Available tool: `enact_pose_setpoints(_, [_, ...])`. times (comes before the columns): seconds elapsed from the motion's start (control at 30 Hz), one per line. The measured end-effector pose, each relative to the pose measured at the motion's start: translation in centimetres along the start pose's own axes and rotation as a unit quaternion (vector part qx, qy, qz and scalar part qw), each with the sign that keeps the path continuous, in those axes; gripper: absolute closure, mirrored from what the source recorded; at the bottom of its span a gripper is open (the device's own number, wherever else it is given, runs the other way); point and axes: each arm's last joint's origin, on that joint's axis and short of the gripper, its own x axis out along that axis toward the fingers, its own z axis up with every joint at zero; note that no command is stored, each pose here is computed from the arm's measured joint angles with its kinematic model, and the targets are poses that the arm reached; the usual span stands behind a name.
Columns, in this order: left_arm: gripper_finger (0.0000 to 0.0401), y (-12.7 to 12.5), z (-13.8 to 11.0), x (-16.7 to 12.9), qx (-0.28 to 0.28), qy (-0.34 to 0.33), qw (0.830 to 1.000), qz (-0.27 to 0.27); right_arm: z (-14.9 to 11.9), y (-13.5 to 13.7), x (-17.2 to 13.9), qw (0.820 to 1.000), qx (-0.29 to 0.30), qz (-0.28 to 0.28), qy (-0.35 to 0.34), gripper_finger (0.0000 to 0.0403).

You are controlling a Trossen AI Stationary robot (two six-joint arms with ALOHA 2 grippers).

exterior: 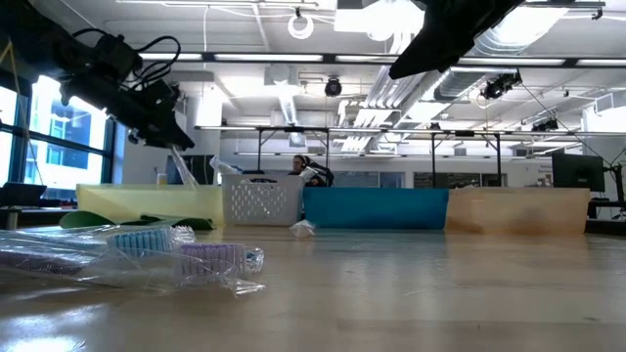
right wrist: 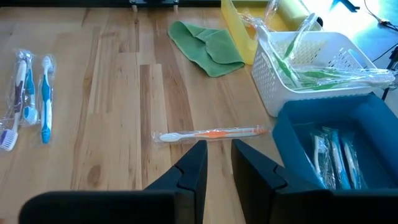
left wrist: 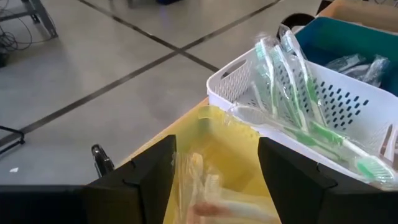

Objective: Pick & Place Toothbrushes
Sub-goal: Put the orange toothbrush into the yellow bin

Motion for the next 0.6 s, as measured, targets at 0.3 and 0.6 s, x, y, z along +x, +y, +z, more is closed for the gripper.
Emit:
enact_pose_setpoints(0.3, [0.0181,-0.6,-0.1,0.2,0.032,0.008,0.999,-0.022,0.0,0.0,0.0,1.000,0.000,0.000,0.000,0.0338])
enact_pose_setpoints(0.6, [0.0181,-3.3,0.1,1.1,0.150,0.046,0.987,0.038,0.0,0.0,0.0,1.000,0.000,0.000,0.000,0.0338])
